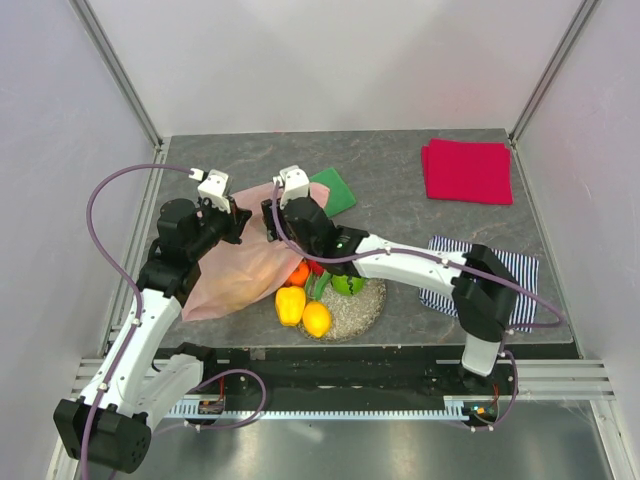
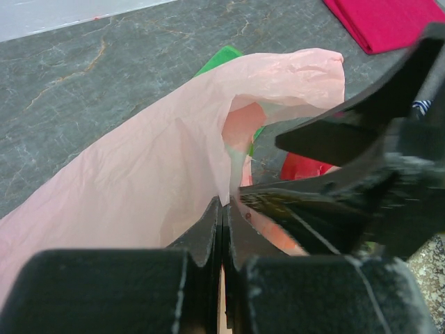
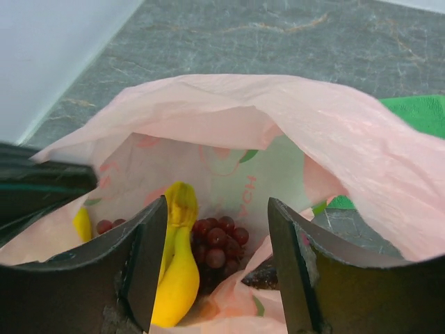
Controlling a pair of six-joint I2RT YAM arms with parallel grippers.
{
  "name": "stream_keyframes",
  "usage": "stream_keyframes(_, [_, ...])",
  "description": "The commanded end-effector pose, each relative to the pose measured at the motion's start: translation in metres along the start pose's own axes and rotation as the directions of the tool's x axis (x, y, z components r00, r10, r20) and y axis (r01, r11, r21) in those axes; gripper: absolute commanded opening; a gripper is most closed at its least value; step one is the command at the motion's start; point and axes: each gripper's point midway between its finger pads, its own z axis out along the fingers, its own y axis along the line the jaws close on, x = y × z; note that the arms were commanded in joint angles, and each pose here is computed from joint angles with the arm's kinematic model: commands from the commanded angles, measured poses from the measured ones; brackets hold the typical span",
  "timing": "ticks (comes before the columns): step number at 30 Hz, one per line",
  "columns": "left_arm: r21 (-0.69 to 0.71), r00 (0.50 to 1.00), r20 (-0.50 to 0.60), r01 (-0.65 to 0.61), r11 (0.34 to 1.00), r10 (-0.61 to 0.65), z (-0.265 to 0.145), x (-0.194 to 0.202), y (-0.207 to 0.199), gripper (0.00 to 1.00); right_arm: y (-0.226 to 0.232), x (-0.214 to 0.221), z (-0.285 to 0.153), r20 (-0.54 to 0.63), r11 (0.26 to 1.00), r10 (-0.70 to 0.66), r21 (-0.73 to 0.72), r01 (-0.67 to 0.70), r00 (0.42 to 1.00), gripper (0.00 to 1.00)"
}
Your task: Place the fruits into the plastic bag
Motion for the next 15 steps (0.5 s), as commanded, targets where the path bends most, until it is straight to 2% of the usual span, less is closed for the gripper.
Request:
stream_keyframes(1, [-0.003,0.998,0.061,-0.036,0.999,0.036,-0.003,-0.023,0.0,0.02,0.004,-0.055,-0.038,0.138,0.997,0.035,-0.079,-0.025,0.99,0.67])
stream_keyframes(4, [-0.015,0.997,0.062,-0.036,0.999,0.037,-0.003,-0.024,0.003,0.02,-0.007,-0.073,-0.068,0.188,0.996,0.034,-0.092,-0.017,0.982,0.68])
stream_keyframes(5, [-0.015,0.998,0.061,-0.035,0.999,0.036,-0.002,-0.024,0.003,0.02,-0.012,-0.092,-0.087,0.23,0.994,0.054,-0.101,-0.031,0.972,0.69])
stream_keyframes(8, [-0.015,0.998,0.058,-0.033,0.999,0.034,-0.002,-0.022,0.003,0.02,-0.031,-0.099,-0.114,0.235,0.997,0.039,-0.08,-0.021,0.971,0.71])
stream_keyframes(10, [-0.017,0.998,0.06,-0.034,0.999,0.035,-0.003,-0.024,0.003,0.01,-0.051,-0.097,-0.119,0.204,0.998,0.051,-0.05,-0.041,0.978,0.73])
stream_keyframes(13, [-0.017,0.998,0.058,-0.035,0.999,0.035,-0.003,-0.023,0.003,0.01,-0.083,-0.074,-0.12,0.083,0.995,0.098,-0.041,-0.094,0.992,0.75])
stream_keyframes(15, [-0.017,0.998,0.058,-0.035,0.999,0.035,-0.002,-0.023,0.003,0.02,-0.095,-0.043,-0.119,-0.035,0.996,0.088,-0.021,-0.089,0.995,0.76])
